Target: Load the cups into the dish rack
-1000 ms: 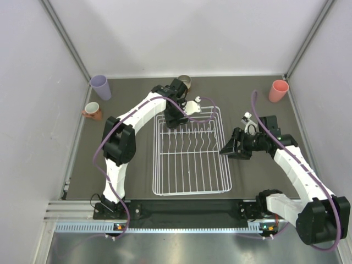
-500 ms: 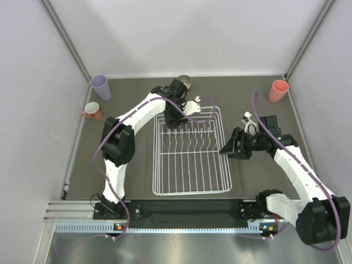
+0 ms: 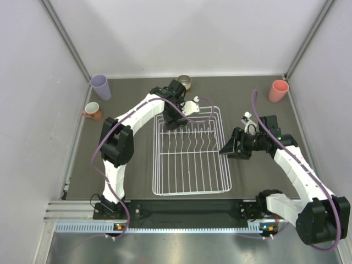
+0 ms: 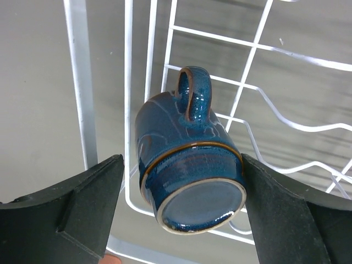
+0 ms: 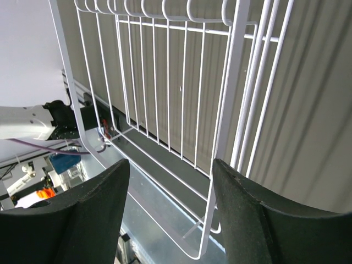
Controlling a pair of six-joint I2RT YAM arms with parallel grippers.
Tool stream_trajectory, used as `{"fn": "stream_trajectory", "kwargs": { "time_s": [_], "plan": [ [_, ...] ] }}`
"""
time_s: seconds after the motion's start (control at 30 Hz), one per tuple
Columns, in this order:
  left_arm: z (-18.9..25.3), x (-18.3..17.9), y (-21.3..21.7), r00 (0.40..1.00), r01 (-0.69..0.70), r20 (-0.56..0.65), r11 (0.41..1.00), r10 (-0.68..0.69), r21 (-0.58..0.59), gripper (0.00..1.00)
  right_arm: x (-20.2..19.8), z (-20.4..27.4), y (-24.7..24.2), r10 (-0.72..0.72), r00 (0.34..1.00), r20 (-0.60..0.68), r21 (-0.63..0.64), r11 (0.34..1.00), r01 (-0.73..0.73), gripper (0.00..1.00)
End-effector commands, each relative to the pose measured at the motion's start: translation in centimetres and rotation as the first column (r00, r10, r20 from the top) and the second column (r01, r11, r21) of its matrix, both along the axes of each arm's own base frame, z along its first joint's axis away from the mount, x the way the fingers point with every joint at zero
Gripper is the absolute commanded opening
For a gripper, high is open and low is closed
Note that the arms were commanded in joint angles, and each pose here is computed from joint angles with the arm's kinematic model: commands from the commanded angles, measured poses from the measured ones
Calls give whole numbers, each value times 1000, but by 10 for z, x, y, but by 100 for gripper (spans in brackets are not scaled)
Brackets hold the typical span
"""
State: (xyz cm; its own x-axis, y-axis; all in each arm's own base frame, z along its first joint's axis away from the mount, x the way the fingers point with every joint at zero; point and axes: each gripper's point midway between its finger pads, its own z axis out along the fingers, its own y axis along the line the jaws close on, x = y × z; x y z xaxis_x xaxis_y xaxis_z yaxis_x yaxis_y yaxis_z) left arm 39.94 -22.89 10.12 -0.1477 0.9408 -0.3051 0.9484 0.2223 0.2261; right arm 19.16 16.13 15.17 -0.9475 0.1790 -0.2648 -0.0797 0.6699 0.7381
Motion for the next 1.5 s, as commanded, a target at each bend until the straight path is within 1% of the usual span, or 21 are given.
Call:
{"fn": "stream_trajectory", "kwargs": {
  "time_s": [0.0,0.13,0.17,0.2,0.7,0.9,1.03,1.13,1.17,1.23,1.27,1.47],
  "plan": [
    [30,7,4,996,-14,86,999,17,-35,91,8,10,0,-1,998,69,19,1000,-1,62],
    [44,9,1,994,-12,110,998,19,-64,92,8,12,0,1,997,72,22,1000,-3,62],
    [46,9,-1,994,-9,112,997,17,-74,98,8,12,0,2,997,73,22,1000,-3,62],
    [51,9,-3,993,-8,116,996,18,-86,98,8,12,0,2,997,72,21,1000,-3,62],
    [80,6,-4,986,-3,165,991,25,-132,98,6,14,0,0,997,78,30,1000,-2,62],
    [62,3,-5,993,-7,116,993,21,-119,91,4,17,0,0,996,85,32,999,-3,62],
    [60,5,-4,992,-26,116,994,39,-110,92,4,17,0,-2,996,85,30,1000,-1,62],
    [75,7,-6,987,-33,152,988,56,-152,95,4,16,0,3,996,84,29,1000,-6,62],
    [88,8,-8,979,-23,194,983,59,-184,96,3,15,0,3,997,81,29,1000,-6,62],
    [102,8,-12,971,-14,228,974,67,-227,97,4,16,0,4,997,82,28,1000,-7,62],
    [117,8,-12,962,-6,264,966,76,-258,97,4,16,0,3,997,83,28,1000,-5,62],
    [161,-1,-16,938,-3,321,926,133,-377,98,5,18,1,6,996,91,32,999,-9,62]
  ]
}}
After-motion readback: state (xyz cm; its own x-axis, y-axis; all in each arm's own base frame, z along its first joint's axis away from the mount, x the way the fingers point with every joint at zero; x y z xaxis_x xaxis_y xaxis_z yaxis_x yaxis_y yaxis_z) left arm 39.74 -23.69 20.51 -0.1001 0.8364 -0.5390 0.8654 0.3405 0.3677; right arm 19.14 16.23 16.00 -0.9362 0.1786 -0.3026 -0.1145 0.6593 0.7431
